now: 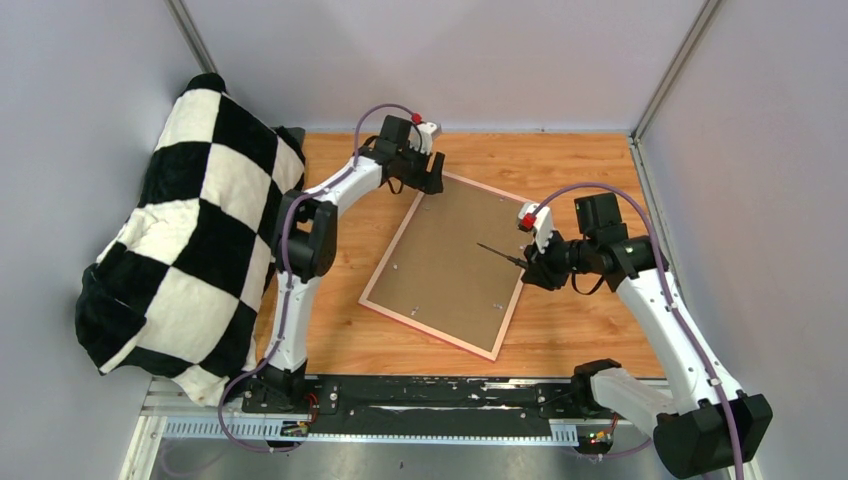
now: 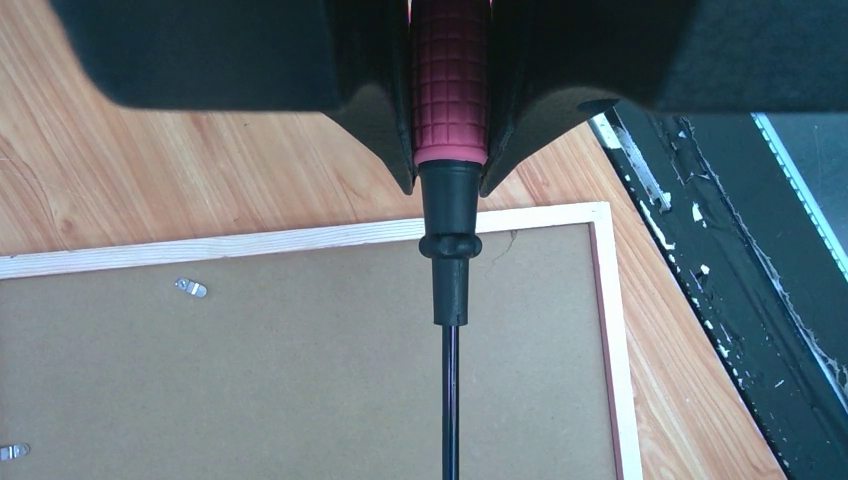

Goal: Take the photo out of the frame
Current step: Release the photo frame item from the photo frame.

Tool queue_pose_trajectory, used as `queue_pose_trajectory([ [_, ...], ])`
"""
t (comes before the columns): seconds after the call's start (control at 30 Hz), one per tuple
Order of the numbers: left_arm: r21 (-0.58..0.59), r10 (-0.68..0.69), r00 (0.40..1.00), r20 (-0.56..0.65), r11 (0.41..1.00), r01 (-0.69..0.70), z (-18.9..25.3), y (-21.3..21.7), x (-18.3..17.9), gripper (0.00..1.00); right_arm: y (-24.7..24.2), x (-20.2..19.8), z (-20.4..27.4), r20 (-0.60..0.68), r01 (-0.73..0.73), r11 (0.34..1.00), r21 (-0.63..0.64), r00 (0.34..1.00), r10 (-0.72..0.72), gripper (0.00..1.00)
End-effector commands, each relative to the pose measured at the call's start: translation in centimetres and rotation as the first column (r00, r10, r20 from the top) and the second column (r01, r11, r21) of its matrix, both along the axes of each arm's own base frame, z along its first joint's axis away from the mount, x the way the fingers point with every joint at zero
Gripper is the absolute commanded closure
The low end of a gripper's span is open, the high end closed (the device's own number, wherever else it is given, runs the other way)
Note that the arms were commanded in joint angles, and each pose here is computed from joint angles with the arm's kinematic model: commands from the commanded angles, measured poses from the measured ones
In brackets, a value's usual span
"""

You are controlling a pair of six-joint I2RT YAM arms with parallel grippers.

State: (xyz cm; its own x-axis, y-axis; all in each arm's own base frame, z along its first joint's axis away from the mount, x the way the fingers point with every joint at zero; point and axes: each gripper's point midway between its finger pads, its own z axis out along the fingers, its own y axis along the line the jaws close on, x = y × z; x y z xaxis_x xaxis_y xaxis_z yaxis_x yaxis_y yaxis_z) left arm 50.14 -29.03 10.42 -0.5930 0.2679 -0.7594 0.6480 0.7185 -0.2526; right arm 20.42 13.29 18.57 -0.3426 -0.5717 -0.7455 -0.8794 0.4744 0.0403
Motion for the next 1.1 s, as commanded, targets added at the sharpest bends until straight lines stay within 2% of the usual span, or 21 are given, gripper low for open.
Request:
queue_pose_trajectory([
  [0.0,0.133,0.087,0.995,-0.044,0.988,-0.081,-3.3,1.6,2.3,0.25,-0.3,0.3,-0.6,-0.020,0.027,1.000,-0.010,0.999,-0.027,1.00],
  [0.2,0.159,0.164,0.985,-0.051,0.975,-0.154,-5.2,2.3,4.2,0.26,-0.4,0.3,-0.6,-0.017,0.035,0.999,-0.005,0.999,-0.035,1.00],
  [0.4,0.173,0.164,0.981,-0.107,0.974,-0.144,-7.7,2.8,3.6,0.32,-0.9,1.1,-0.8,-0.002,0.072,0.997,-0.027,0.997,-0.072,1.00],
  [0.53,0.137,0.165,0.971,-0.173,0.980,-0.142,-9.0,3.0,2.7,0.46,-1.7,2.6,-0.5,0.033,0.145,0.988,-0.061,0.989,-0.143,1.00],
  [0.7,0.119,0.169,0.956,-0.239,0.982,-0.144,-10.3,3.7,1.7,0.67,-2.7,5.7,0.6,0.069,0.221,0.969,-0.115,0.974,-0.214,1.00],
  [0.93,0.117,0.131,0.948,-0.290,0.988,-0.101,-11.9,4.1,0.0,0.88,-2.5,11.5,2.1,0.123,0.205,0.962,-0.182,0.975,-0.184,1.00],
  [1.07,0.106,0.121,0.946,-0.302,0.990,-0.093,-12.8,4.4,-0.3,0.94,-3.2,15.3,0.5,0.104,0.236,0.934,-0.269,0.971,-0.215,1.00],
])
